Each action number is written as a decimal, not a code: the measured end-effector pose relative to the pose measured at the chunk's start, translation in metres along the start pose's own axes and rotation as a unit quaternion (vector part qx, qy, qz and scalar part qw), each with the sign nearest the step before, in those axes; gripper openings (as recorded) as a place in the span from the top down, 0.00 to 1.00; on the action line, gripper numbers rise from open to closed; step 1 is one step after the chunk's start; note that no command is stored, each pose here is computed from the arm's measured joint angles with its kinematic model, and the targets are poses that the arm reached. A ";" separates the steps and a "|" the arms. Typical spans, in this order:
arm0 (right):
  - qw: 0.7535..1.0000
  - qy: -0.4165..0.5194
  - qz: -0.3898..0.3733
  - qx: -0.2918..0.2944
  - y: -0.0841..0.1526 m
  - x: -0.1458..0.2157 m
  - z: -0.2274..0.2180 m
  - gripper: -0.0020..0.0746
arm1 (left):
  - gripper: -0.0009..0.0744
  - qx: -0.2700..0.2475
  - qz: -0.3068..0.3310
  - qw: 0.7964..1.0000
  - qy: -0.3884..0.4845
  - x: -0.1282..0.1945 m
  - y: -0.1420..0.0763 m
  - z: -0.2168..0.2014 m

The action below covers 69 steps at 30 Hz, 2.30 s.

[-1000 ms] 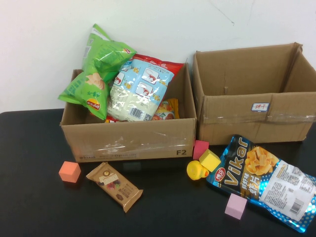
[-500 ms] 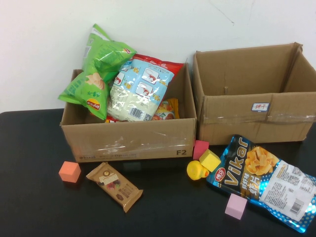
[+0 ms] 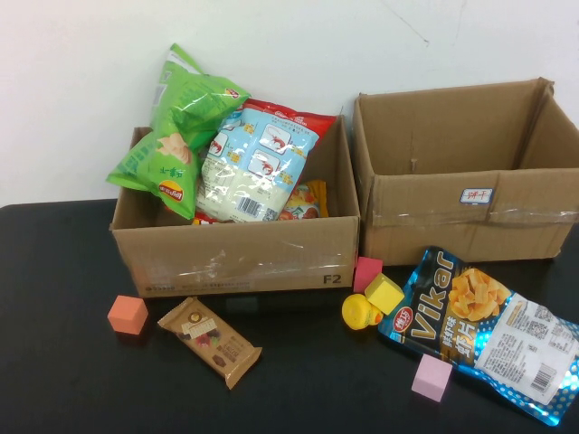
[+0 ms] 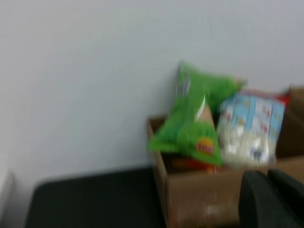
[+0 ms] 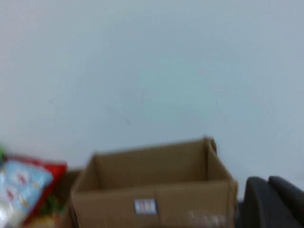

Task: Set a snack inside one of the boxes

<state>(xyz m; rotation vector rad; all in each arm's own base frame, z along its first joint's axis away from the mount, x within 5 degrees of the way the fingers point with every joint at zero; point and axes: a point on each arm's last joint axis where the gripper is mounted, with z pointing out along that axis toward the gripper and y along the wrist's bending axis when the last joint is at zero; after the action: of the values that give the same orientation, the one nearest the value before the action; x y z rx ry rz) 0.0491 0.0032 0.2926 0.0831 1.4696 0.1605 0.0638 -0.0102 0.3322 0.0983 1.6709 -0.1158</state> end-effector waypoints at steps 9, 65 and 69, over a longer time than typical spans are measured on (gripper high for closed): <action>0.981 0.184 -0.054 0.014 -0.004 0.019 0.052 0.98 | 0.99 0.000 -0.030 0.978 0.208 0.031 0.004 0.076; 0.715 0.678 -0.079 -0.149 0.017 0.202 0.307 0.96 | 0.99 0.019 -0.017 0.941 0.337 0.068 0.003 0.105; 0.735 0.654 -0.076 -0.164 0.026 0.164 0.309 0.96 | 0.99 0.019 -0.020 0.941 0.337 0.068 0.003 0.105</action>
<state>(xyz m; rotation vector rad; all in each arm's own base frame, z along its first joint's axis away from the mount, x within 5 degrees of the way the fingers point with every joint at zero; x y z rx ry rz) 0.3698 0.0675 0.1666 -0.5616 2.8266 0.3874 0.1612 -0.0218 0.2541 0.1449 2.3570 -0.1557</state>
